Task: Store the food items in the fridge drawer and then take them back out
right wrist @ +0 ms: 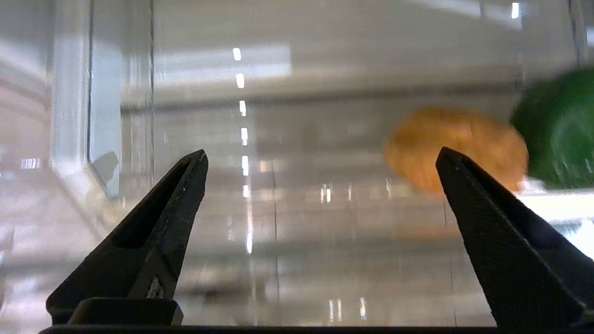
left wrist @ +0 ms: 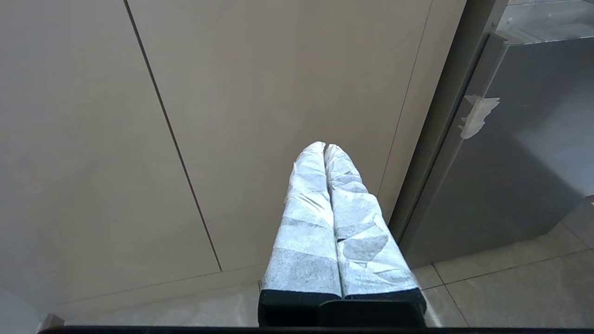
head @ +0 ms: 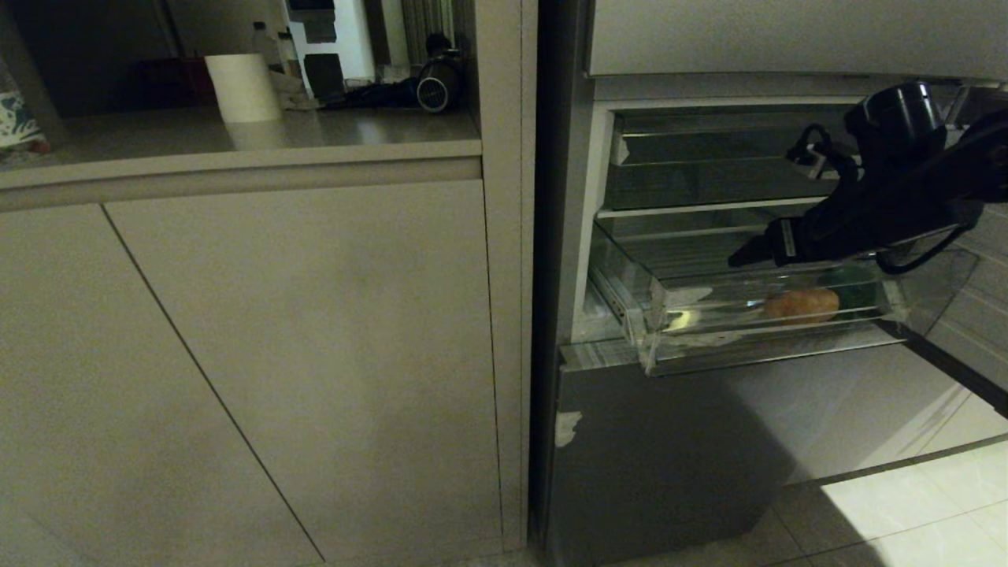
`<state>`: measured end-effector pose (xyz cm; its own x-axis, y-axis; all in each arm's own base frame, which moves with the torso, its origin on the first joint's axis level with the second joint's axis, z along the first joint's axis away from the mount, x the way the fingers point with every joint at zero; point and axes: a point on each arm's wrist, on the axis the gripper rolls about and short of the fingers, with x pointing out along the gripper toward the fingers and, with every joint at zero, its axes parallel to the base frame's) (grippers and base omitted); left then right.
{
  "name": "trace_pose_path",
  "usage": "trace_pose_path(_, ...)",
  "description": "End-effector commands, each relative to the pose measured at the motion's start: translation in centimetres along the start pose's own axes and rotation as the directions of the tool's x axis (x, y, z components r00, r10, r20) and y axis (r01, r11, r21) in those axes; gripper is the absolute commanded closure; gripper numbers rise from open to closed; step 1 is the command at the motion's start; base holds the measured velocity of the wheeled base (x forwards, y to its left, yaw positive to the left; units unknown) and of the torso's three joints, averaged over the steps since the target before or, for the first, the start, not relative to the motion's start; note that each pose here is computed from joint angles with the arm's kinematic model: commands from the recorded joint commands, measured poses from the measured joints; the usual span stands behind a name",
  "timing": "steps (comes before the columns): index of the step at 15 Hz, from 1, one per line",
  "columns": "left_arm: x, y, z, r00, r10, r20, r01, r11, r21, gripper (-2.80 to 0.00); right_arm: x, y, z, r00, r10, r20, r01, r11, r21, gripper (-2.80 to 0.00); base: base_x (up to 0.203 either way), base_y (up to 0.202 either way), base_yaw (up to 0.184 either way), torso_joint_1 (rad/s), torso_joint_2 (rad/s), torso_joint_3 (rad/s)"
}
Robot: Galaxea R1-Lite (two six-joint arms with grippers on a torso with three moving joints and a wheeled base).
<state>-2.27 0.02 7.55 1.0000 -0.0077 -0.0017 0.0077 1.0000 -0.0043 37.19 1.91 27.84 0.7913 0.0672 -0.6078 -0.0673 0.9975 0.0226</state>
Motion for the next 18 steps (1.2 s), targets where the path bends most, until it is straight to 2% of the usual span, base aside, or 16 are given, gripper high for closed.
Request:
trace_pose_path(1,0.0,0.0,0.0,1.0,0.0,-0.001,0.0,1.0,0.0,0.0,-1.9,0.1,-0.1,0.999,-0.002,-0.044,0.002,1.0,0.003,-2.8,0.0,0.0,0.0,0.0,0.0,0.0)
trace_pose_path(8,0.0,0.0,0.0,1.0,0.0,-0.001,0.0,1.0,0.0,0.0,-3.1,0.0,-1.1,0.988,-0.012,-0.151,0.014,1.0,0.011,-2.8,0.0,0.0,0.0,0.0,0.0,0.0)
trace_pose_path(12,0.0,0.0,0.0,1.0,0.0,-0.001,0.0,1.0,0.0,0.0,-5.1,-0.2,-1.8,0.978,-0.019,-0.205,0.022,1.0,0.016,-2.8,0.0,0.0,0.0,0.0,0.0,0.0)
trace_pose_path(18,0.0,0.0,0.0,1.0,0.0,-0.001,0.0,1.0,0.0,0.0,-7.2,-0.4,-2.5,0.969,-0.024,-0.244,0.03,0.999,0.02,-2.8,0.0,0.0,0.0,0.0,0.0,0.0)
